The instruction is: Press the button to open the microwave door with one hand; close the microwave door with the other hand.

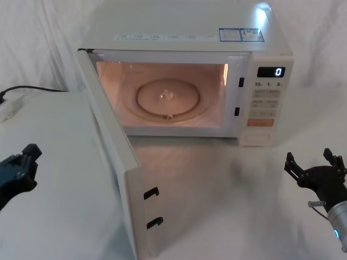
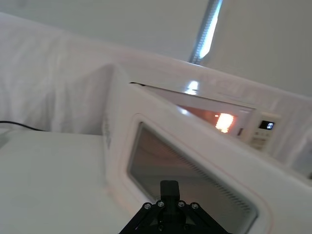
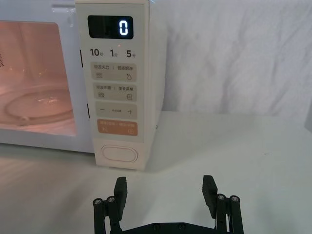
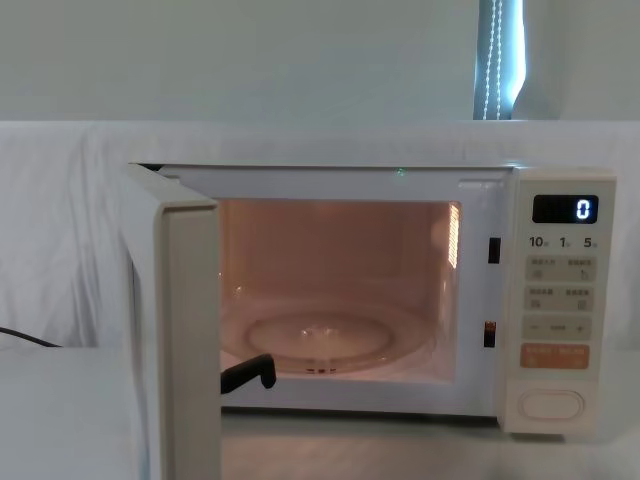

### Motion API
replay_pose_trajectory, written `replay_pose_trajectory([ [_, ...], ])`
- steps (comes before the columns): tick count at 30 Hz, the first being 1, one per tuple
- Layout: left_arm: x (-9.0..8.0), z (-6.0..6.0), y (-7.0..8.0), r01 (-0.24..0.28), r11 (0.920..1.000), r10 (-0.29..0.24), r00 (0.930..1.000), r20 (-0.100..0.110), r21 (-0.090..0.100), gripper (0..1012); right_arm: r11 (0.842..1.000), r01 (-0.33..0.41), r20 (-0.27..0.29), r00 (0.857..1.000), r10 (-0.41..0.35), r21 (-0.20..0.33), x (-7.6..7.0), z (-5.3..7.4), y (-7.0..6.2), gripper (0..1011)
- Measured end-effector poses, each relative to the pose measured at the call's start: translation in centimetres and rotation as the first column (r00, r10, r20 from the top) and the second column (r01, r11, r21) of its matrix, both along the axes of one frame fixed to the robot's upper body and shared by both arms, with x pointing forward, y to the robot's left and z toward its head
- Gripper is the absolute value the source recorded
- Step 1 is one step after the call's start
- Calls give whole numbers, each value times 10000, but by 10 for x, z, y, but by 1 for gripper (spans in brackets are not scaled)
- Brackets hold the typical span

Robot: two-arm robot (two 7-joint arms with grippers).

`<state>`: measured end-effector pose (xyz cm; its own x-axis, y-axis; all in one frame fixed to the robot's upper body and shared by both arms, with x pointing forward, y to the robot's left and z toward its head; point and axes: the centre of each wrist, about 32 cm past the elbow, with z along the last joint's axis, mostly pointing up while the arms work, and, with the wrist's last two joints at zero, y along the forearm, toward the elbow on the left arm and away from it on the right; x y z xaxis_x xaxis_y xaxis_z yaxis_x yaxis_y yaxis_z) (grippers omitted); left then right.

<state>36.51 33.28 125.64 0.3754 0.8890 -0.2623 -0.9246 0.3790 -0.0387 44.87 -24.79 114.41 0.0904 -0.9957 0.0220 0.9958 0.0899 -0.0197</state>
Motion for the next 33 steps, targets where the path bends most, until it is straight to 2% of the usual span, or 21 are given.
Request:
replay_pose_trajectory([
  [3, 5, 10, 2, 472, 9989, -472, 9988, -95, -54, 0, 10000, 0, -1, 10000, 0, 0, 0, 0, 0, 1002],
  [4, 5, 10, 2, 472, 9989, -472, 9988, -95, -54, 0, 10000, 0, -1, 10000, 0, 0, 0, 0, 0, 1002],
  [6, 10, 15, 1, 818, 9966, -820, 9964, -202, -102, 0, 10000, 0, -1, 10000, 0, 0, 0, 0, 0, 1002],
  [12, 22, 15, -6, 1276, 9917, -1281, 9909, -414, -156, 0, 10000, -1, 0, 10000, 1, 0, 0, 0, 0, 1002],
  [17, 35, 12, -19, 1534, 9881, -1536, 9869, -488, -65, 0, 10000, -1, -1, 10000, 1, 0, 0, 0, 0, 1002],
  [24, 51, 10, -38, 1711, 9852, -1708, 9849, -286, 100, 0, 10000, 0, -1, 10000, 0, 0, 0, 0, 0, 1002],
  [33, 66, 10, -55, 1819, 9832, -1818, 9833, -56, 127, 0, 10000, 0, 0, 10000, 0, 0, 0, 0, 0, 1002],
])
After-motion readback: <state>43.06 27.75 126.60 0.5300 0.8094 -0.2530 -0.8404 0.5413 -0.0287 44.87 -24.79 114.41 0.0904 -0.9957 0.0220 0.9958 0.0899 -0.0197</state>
